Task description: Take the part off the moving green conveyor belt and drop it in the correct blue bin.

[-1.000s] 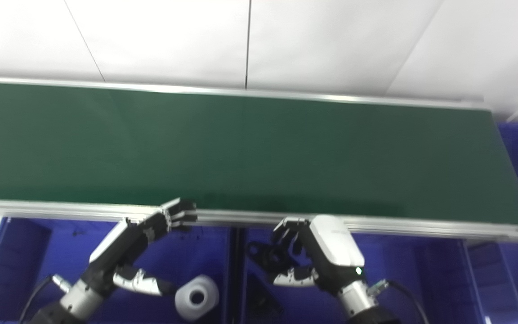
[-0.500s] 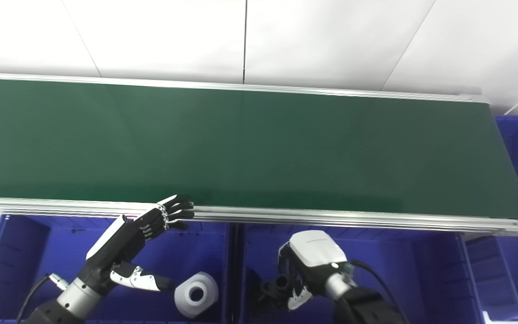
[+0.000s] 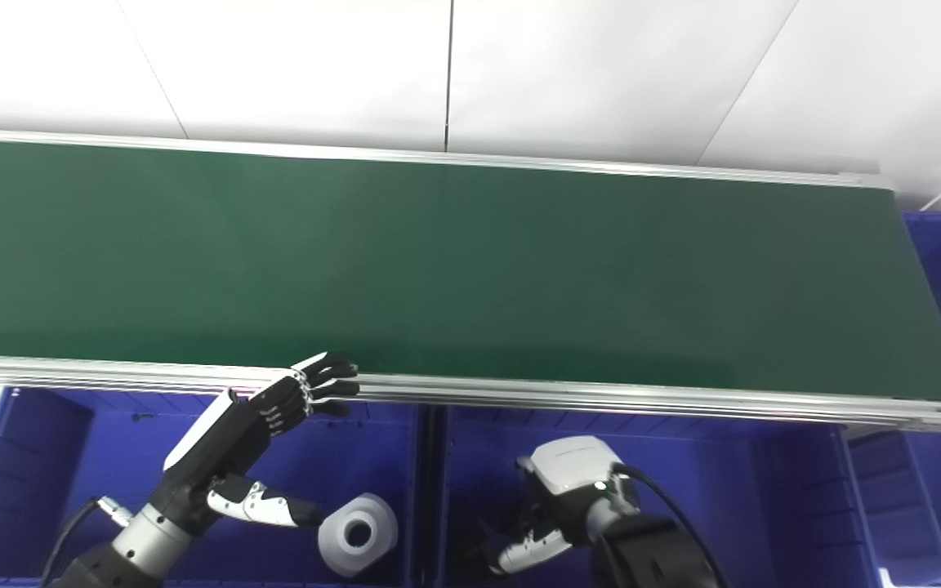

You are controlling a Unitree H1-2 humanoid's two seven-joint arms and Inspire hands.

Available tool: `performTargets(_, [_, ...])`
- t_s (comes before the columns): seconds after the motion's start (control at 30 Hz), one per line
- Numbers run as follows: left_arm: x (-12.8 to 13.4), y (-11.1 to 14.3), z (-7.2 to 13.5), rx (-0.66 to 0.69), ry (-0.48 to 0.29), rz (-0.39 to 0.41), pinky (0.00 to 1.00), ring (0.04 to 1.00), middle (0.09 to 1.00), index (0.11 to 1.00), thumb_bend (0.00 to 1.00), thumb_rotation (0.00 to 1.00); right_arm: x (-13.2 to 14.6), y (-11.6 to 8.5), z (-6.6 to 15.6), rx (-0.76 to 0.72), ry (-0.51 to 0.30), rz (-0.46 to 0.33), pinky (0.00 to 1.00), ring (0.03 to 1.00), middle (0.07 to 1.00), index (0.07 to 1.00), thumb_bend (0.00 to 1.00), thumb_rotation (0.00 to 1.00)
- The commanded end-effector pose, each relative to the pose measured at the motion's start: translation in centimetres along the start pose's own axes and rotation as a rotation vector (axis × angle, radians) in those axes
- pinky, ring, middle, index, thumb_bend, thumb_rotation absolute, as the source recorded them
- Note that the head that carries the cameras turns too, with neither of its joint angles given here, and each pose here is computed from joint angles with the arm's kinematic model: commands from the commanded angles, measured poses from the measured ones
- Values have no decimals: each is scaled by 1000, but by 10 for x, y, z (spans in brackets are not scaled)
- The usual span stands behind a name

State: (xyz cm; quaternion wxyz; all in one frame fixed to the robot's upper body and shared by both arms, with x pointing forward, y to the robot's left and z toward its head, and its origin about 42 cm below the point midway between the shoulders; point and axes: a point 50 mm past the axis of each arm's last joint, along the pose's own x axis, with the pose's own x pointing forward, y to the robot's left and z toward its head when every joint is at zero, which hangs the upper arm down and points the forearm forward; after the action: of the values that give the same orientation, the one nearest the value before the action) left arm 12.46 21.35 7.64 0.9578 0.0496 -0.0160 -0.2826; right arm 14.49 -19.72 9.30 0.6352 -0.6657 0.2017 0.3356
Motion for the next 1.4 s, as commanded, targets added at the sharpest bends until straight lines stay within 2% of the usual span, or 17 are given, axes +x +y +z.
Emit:
performTargets(0.0, [-2,1,7,26,-44,-5,753,835,886,893,899,396,-12,-2,0,64,26,-104,1000,977,967,918,712,838])
performTargets(0.03, [-2,1,6,27,-44,-6,755,838,889,894,897,398,-17,-1,0,94,32,-129,970,951,949,904,676,699])
performTargets(0.07, [-2,1,5,30,-45,-8,755,839,890,895,897,399,-25,1,0,152,24,-173,962,944,944,900,667,664])
performTargets(0.1, [-2,1,5,33,-46,-9,763,841,892,895,897,409,-30,3,0,193,18,-204,917,914,920,884,650,567])
performTargets(0.13, [-3,1,4,36,-41,-11,770,844,895,897,900,418,-37,5,1,257,-2,-239,888,893,903,874,656,529])
performTargets(0.2, [-3,1,3,41,-32,-14,773,846,898,898,903,423,-48,9,2,372,-39,-294,866,877,888,867,669,504])
performTargets(0.37, [-3,2,2,41,-22,-14,766,846,900,903,897,410,-77,23,14,829,-164,-386,759,843,881,879,720,432])
performTargets(0.5, [-2,2,-1,52,-15,-22,772,855,909,914,880,403,-84,32,26,1025,-252,-467,756,857,922,926,732,456])
performTargets(0.6, [-2,2,-1,56,-1,-16,775,863,914,917,867,383,-80,38,29,1081,-308,-513,742,859,936,955,743,443])
performTargets(0.73, [-1,0,-3,53,2,-10,789,875,918,917,848,355,-73,41,27,1137,-395,-517,818,906,972,993,776,425])
performTargets(0.83, [-1,-1,-4,50,5,-5,808,890,932,919,845,343,-68,42,27,1114,-419,-493,849,938,995,1000,822,473])
performTargets(1.07, [-4,-1,-7,49,5,5,813,895,941,923,836,334,-57,42,25,1156,-431,-479,878,961,1000,1000,854,412])
performTargets(1.37, [-9,-2,-9,59,19,17,809,888,935,929,840,336,-46,42,14,1139,-482,-482,923,985,1000,1000,927,424])
